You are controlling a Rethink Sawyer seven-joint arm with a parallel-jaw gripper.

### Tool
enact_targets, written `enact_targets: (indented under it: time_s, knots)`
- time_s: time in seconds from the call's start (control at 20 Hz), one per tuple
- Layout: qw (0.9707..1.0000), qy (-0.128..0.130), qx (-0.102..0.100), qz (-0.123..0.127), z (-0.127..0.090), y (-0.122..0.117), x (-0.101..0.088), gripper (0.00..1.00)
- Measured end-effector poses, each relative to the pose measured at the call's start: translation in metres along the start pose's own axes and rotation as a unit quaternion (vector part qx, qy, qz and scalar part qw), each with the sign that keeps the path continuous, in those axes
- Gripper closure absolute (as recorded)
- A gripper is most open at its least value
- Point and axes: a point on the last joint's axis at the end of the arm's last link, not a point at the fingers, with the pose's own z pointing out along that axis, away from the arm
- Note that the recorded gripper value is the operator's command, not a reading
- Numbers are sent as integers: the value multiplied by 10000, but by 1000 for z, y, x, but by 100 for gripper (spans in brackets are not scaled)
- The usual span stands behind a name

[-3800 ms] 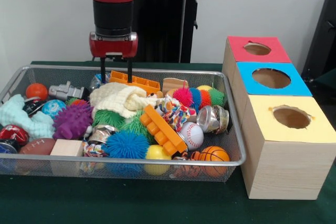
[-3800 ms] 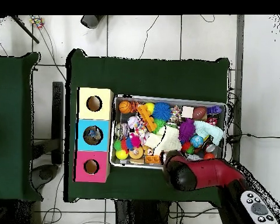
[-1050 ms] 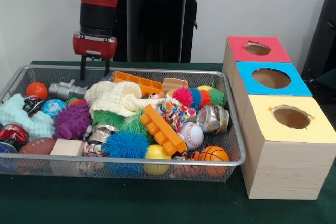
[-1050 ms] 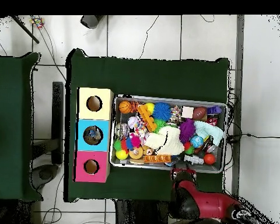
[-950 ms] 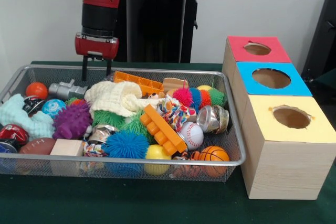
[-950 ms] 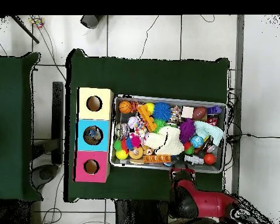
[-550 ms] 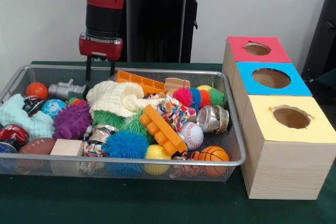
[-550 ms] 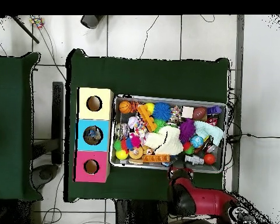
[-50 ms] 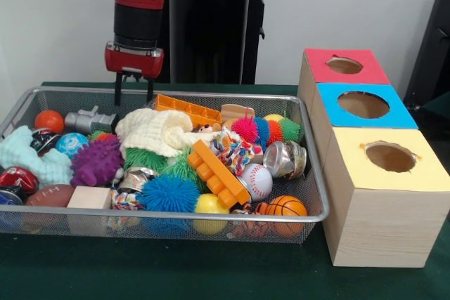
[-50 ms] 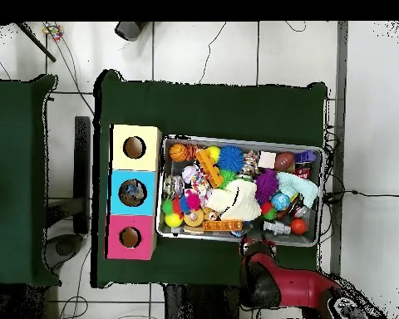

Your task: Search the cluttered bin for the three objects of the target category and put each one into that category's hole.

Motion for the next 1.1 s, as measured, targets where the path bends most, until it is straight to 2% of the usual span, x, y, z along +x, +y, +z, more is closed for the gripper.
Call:
enact_targets:
  time_s: [0.25,0.75,1.1]
  knots:
    - [10000,25,-6,77,-2,7,-2,0]
    - [9999,122,-53,88,-7,54,-10,0]
    - [9997,200,-75,100,-9,71,-8,0]
